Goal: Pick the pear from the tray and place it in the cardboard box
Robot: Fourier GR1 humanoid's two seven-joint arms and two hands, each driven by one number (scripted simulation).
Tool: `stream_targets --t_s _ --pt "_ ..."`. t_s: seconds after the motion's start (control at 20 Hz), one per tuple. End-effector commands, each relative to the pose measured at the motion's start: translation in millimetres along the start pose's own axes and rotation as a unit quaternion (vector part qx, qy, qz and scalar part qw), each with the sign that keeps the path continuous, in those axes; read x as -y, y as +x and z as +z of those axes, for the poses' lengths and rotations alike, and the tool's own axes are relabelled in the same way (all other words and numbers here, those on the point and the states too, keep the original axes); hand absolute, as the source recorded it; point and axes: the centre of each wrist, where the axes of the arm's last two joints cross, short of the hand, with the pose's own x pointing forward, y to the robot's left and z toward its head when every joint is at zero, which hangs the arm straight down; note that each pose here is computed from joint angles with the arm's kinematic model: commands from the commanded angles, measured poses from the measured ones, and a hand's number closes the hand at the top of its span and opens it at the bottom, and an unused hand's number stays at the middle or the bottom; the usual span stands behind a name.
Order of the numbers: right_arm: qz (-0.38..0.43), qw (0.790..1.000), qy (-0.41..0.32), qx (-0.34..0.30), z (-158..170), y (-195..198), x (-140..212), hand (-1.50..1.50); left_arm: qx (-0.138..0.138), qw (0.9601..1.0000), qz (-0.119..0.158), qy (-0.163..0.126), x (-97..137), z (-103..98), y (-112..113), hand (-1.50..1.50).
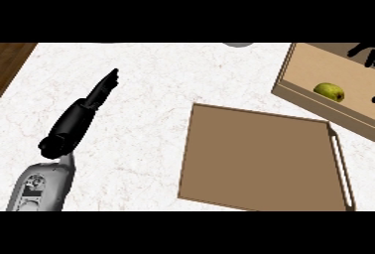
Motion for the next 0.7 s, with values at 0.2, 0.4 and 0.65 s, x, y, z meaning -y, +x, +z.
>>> stream_targets --t_s 0.2,0.4,0.65 --pt "-0.197 0.961 -0.118 0.157 -1 0 9 -1.5 -0.001 1.0 0.003 -0.004 0 0 0 0.0" --pt "-0.4 0.881 -0.175 0.184 5 -12 5 -1.5 -0.008 0.9999 -0.003 0.008 -7 8 -8 0.0" --pt "-0.497 0.831 -0.22 0.12 27 -33 7 -1.5 0.007 1.0 -0.002 0.004 -5 1 5 0.0"
